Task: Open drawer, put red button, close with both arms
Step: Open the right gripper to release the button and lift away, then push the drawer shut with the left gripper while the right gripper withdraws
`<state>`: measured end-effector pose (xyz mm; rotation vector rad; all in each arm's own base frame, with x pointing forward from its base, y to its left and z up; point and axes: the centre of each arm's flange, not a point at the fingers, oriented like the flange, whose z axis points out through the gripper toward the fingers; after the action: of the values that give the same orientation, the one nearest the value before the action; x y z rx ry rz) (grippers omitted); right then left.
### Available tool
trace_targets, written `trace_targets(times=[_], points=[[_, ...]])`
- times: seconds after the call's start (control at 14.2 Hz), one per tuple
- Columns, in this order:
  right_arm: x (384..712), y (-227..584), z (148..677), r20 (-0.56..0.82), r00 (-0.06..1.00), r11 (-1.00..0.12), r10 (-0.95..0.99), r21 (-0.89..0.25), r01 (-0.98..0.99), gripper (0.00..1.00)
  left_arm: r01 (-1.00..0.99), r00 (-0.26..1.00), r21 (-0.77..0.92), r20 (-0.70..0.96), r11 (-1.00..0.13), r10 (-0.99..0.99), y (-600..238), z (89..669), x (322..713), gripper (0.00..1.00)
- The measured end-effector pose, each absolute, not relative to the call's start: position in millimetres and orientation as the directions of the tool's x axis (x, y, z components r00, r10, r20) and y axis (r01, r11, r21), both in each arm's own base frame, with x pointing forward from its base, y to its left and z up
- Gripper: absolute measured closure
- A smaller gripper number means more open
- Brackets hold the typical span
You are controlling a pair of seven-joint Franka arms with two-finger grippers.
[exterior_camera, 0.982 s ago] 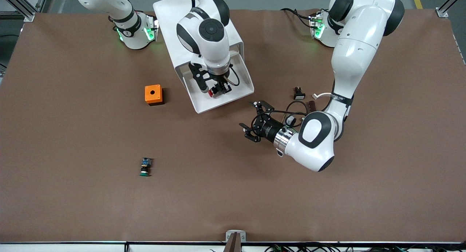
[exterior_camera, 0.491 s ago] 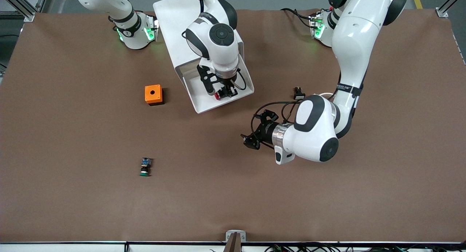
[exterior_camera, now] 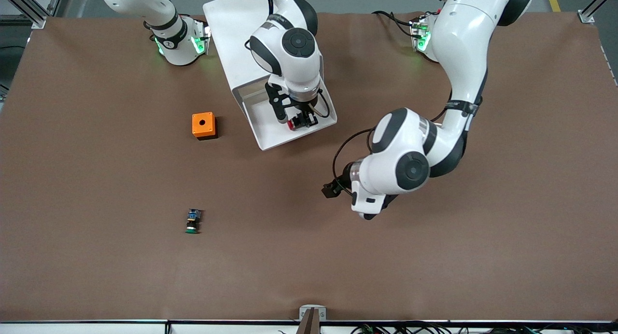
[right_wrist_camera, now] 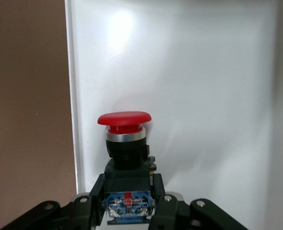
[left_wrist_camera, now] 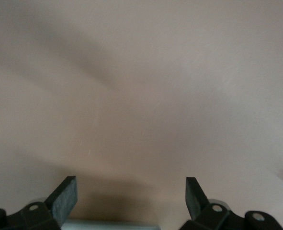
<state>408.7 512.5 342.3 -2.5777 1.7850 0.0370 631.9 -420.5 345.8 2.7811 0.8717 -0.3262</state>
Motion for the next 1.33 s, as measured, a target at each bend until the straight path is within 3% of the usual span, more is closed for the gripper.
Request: trace_targets(times=[0.14, 0.28, 0.56, 0.63, 0.98, 1.33], points=[[405, 512, 341, -0.007, 0.358, -0.358, -0.934, 0.031, -0.933, 0.58, 0.528, 0.846, 0.151, -0.174, -0.836, 0.504, -439, 349, 626, 0.00], [404, 511, 342, 0.020, 0.374, -0.373, -0.927, 0.039, -0.927, 0.43, 0.502, 0.864, 0.151, -0.136, -0.851, 0.485, -447, 348, 621, 0.00], [416, 507, 363, 0.051, 0.452, -0.450, -0.890, 0.059, -0.891, 0.03, 0.473, 0.880, 0.131, -0.113, -0.871, 0.461, -458, 342, 611, 0.00], [426, 502, 375, 0.054, 0.488, -0.484, -0.871, 0.073, -0.872, 0.00, 0.467, 0.884, 0.130, -0.110, -0.875, 0.455, -461, 342, 609, 0.00], [512, 419, 440, 0.009, 0.718, -0.710, -0.696, 0.139, -0.690, 0.00, 0.447, 0.893, 0.107, -0.109, -0.888, 0.436, -470, 332, 598, 0.00], [594, 266, 490, -0.083, 0.890, -0.891, -0.448, 0.130, -0.436, 0.00, 0.392, 0.916, 0.071, -0.128, -0.917, 0.381, -498, 317, 561, 0.00]])
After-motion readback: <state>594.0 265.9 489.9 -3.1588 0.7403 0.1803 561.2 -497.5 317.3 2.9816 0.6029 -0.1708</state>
